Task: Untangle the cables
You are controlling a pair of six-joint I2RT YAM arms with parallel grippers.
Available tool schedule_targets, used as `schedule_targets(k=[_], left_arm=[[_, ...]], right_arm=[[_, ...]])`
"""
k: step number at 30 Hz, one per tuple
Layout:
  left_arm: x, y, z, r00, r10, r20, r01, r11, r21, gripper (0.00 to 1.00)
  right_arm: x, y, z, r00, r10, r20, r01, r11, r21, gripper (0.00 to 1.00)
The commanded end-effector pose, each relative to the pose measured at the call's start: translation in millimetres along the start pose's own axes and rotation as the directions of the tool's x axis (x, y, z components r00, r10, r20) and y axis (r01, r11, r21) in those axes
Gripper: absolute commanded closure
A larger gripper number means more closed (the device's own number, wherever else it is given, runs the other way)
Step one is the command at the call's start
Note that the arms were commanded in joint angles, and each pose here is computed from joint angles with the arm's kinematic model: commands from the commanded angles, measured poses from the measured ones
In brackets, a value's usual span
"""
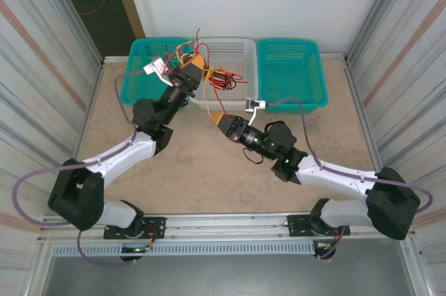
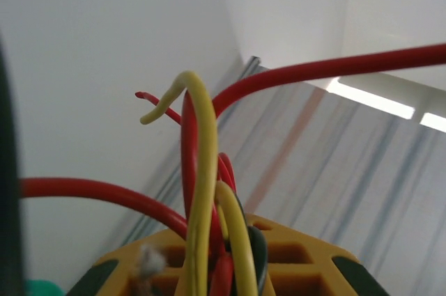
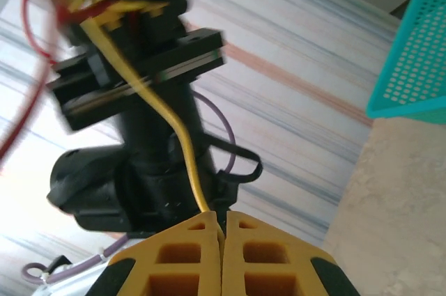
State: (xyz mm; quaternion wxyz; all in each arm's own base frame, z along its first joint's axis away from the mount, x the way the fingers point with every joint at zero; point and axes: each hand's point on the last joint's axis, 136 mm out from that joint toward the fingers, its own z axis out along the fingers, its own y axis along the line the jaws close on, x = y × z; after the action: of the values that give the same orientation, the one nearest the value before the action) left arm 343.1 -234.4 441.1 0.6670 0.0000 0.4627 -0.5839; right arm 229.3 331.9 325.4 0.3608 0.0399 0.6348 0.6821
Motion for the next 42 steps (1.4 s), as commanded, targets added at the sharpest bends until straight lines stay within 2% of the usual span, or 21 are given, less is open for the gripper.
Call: schedule_targets(k=[1,3,5,10,11,13,15,21,23,27,30,36,42], left_arm=[[-25,19,-1,0.983,0.143,0.114,-0.129,0.984,-0.121,1.0],[-13,38,-5,0.982,0.174,0.071,-0.158,0.97,-0.186,1.0],[-2,63,-17,0.988,0.153,0.036,-0.137,0.95,-0.279,1.0],[16,102,-42,0.997,-0.066,-0.034,0.05,0.935,-0.352,1.0],[24,102,-44,0.992,-0.097,-0.079,0.063,0.934,-0.352,1.0],[38,88,-40,0.98,-0.08,-0.18,0.027,0.96,-0.278,1.0],[49,82,-44,0.968,-0.103,-0.227,0.044,0.967,-0.252,1.0],[85,65,-58,0.919,-0.12,-0.376,0.028,0.97,-0.24,1.0],[94,48,-59,0.895,-0.112,-0.432,0.035,0.983,-0.181,1.0],[101,13,-64,0.848,-0.15,-0.508,0.139,0.989,-0.06,1.0],[102,-12,-67,0.803,-0.174,-0.569,0.213,0.977,0.002,1.0],[71,-60,-62,0.805,-0.188,-0.562,0.307,0.944,0.124,1.0],[43,-91,-49,0.835,-0.256,-0.487,0.407,0.883,0.234,1.0]], right_arm=[[4,20,-15,0.997,-0.07,0.031,0.07,0.998,0.003,1.0],[4,36,-22,0.992,-0.118,0.043,0.118,0.993,0.004,1.0],[-1,50,-29,0.983,-0.173,0.055,0.171,0.985,0.033,1.0],[-31,77,-51,0.949,-0.309,0.062,0.294,0.94,0.174,1.0],[-40,87,-54,0.935,-0.351,0.056,0.336,0.924,0.185,1.0],[-57,103,-57,0.904,-0.426,0.042,0.407,0.885,0.225,1.0],[-81,121,-59,0.88,-0.473,0.03,0.451,0.855,0.258,1.0],[-137,138,-48,0.884,-0.463,-0.058,0.459,0.839,0.294,1.0],[-148,141,-44,0.871,-0.485,-0.072,0.482,0.82,0.309,1.0],[-170,131,-42,0.871,-0.484,-0.077,0.479,0.806,0.348,1.0],[-188,107,-42,0.888,-0.453,-0.075,0.446,0.812,0.376,1.0],[-212,47,-44,0.919,-0.389,-0.069,0.377,0.811,0.447,1.0],[-212,-7,-37,0.953,-0.302,-0.04,0.291,0.867,0.403,1.0]])
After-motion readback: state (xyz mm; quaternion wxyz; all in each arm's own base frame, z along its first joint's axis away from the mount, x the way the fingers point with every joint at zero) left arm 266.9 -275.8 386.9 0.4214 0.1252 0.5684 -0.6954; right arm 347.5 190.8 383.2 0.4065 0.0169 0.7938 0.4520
